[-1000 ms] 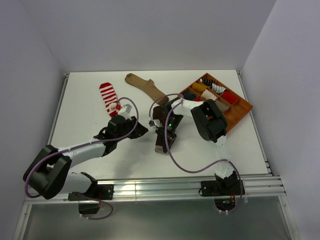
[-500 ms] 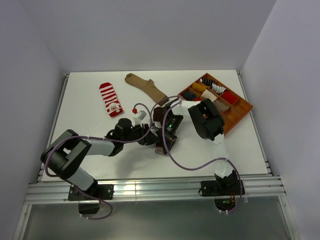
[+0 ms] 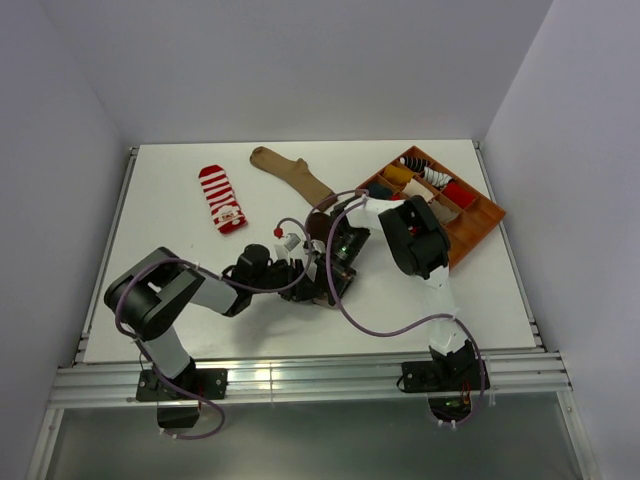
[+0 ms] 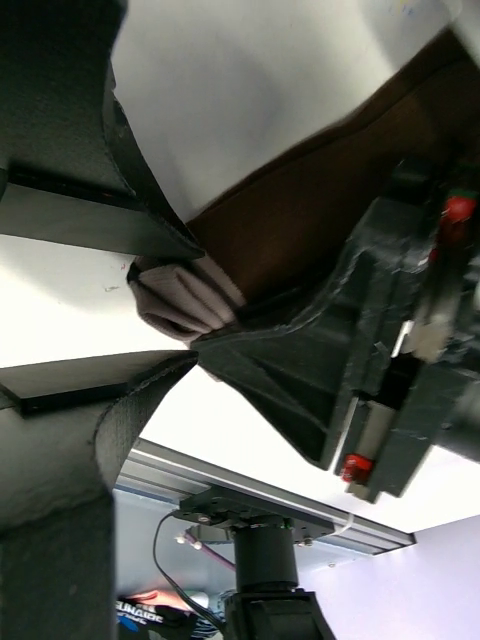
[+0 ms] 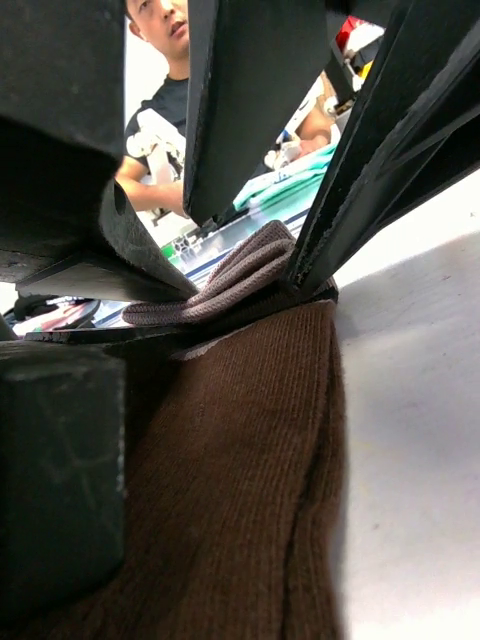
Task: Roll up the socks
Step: Roll the sock at the center of the board.
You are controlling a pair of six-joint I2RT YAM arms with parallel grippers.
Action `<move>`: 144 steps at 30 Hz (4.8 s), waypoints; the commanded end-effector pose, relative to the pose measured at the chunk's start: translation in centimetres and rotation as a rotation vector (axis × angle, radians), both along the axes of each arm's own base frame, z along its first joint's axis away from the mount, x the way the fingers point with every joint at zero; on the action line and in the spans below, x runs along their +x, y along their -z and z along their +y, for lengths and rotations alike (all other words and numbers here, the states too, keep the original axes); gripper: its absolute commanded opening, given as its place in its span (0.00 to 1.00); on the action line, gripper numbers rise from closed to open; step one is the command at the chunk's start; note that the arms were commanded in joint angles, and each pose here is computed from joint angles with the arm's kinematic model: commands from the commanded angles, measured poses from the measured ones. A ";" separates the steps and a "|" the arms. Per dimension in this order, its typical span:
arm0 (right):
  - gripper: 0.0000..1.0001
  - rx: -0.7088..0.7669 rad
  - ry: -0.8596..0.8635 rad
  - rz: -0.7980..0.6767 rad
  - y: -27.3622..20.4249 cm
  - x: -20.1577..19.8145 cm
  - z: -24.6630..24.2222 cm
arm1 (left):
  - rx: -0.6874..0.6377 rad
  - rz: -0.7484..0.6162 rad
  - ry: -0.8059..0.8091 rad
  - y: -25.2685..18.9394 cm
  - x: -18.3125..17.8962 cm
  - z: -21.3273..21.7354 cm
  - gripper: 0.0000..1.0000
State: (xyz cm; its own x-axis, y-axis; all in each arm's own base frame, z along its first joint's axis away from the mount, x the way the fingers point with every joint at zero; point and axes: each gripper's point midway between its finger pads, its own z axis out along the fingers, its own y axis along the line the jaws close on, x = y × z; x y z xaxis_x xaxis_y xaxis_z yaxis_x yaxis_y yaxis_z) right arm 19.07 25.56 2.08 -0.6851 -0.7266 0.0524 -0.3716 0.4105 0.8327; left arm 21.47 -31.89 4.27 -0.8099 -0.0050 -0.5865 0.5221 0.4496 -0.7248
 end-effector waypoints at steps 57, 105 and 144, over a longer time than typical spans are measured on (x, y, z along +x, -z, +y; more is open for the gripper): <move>0.51 -0.142 0.193 -0.671 -4.5 10.2 -3.7 | 0.183 0.540 -0.136 2.1 -2.1 2.0 0.00; 0.55 0.193 -0.591 -1.752 -2.1 -1.3 4.0 | 0.058 1.029 -0.277 2.4 -3.1 2.5 0.00; 0.26 0.262 -0.602 -1.089 -1.5 -4.6 1.6 | 0.198 0.572 -0.558 -2.6 4.7 8.1 0.32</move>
State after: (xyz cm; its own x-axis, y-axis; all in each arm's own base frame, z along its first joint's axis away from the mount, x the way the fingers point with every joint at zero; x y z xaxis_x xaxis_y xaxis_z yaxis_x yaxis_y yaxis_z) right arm 15.63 26.80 2.33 0.2181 -0.8531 -0.4739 -0.9759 -0.1902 -0.1068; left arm 24.93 -26.63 7.59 -0.9378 -0.3433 -0.0518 -0.1949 0.6440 -0.7398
